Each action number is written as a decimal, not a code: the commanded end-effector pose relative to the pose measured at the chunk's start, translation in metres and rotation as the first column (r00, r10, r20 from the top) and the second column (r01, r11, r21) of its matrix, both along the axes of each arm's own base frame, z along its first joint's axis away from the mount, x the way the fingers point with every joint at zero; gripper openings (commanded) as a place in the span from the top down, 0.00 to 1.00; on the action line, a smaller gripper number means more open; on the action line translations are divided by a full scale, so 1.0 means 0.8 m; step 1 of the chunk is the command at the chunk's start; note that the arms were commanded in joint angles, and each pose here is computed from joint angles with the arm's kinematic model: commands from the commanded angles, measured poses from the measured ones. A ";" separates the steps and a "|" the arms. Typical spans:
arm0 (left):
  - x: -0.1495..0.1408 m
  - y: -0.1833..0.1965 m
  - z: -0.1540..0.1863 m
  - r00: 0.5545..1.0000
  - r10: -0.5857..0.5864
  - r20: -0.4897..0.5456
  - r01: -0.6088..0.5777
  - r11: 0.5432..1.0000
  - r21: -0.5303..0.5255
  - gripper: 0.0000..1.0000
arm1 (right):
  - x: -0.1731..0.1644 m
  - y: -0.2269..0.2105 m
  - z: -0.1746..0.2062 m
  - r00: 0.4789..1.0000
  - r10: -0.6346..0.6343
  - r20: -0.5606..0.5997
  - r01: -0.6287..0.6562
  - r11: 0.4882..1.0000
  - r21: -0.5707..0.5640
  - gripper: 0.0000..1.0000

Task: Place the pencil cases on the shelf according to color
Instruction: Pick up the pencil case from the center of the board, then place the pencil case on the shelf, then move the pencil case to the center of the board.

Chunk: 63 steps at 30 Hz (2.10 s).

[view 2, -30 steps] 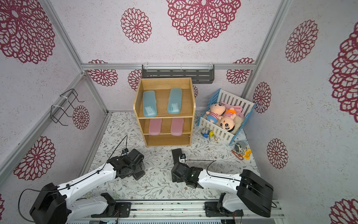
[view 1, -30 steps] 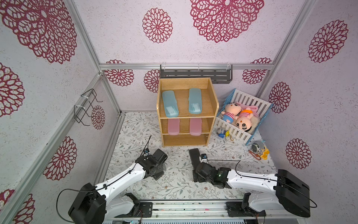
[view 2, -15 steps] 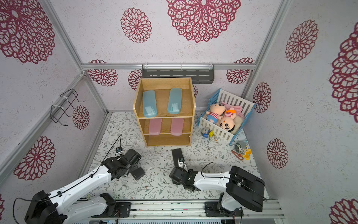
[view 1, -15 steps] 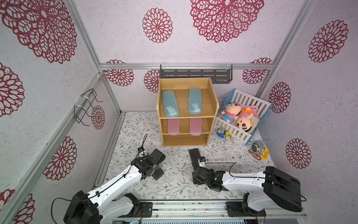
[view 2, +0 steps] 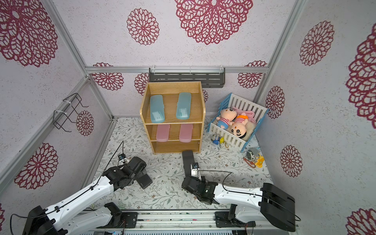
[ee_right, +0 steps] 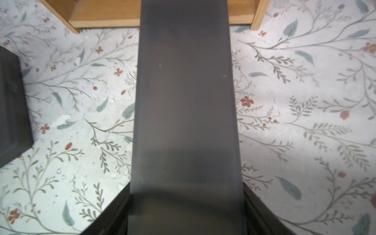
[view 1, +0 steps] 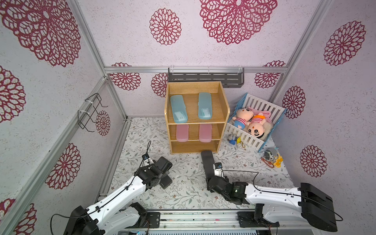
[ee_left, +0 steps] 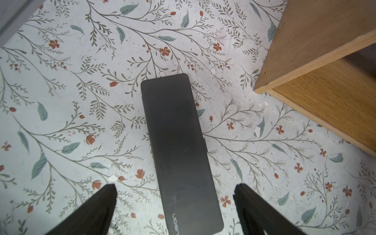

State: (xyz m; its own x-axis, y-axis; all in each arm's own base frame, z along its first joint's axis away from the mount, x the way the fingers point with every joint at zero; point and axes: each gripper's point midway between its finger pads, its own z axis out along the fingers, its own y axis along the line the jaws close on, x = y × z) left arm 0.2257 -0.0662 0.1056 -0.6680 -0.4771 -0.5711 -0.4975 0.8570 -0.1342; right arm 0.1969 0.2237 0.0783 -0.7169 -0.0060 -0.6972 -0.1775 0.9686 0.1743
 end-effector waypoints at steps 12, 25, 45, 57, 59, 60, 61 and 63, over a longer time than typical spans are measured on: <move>0.021 -0.029 -0.034 0.999 -0.019 -0.046 0.018 0.999 -0.026 0.03 | 0.124 0.028 -0.011 0.998 -0.010 0.056 0.017 0.993 -0.114 0.37; 0.009 -0.022 -0.066 0.991 -0.004 -0.133 0.007 1.000 0.026 0.03 | 0.164 0.031 0.000 0.996 -0.046 0.071 0.053 0.993 -0.109 0.01; 0.004 -0.016 -0.086 0.989 -0.027 -0.145 0.032 0.999 0.032 0.03 | 0.058 0.014 -0.014 0.990 0.104 -0.094 -0.107 0.994 -0.020 0.53; 0.016 -0.039 -0.108 0.981 -0.054 -0.184 0.051 0.998 -0.023 0.03 | 0.114 0.027 -0.039 0.998 0.032 -0.050 -0.037 0.993 -0.113 0.51; 0.018 -0.040 -0.111 0.981 -0.054 -0.187 0.051 0.998 -0.023 0.03 | 0.123 0.030 -0.031 0.999 0.033 -0.029 -0.036 0.994 -0.105 0.50; 0.018 -0.041 -0.113 0.980 -0.055 -0.191 0.051 0.998 -0.024 0.03 | 0.127 0.030 -0.028 0.999 0.030 -0.021 -0.032 0.994 -0.106 0.50; 0.019 -0.043 -0.115 0.979 -0.060 -0.193 0.056 0.998 -0.026 0.03 | 0.130 0.030 -0.024 1.000 0.029 -0.010 -0.030 0.994 -0.107 0.49; 0.021 -0.048 -0.117 0.978 -0.069 -0.199 0.065 0.998 -0.026 0.03 | 0.134 0.026 -0.020 1.000 0.023 0.004 -0.022 0.993 -0.113 0.48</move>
State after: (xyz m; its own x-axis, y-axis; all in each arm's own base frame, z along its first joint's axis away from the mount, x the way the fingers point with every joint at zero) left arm 0.2331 -0.0937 0.0120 -0.7972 -0.4369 -0.4166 -0.4718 0.8815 -0.0215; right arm 0.2872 0.2444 0.0436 -0.7619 -0.1184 -0.6368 -0.2126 0.9744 0.0732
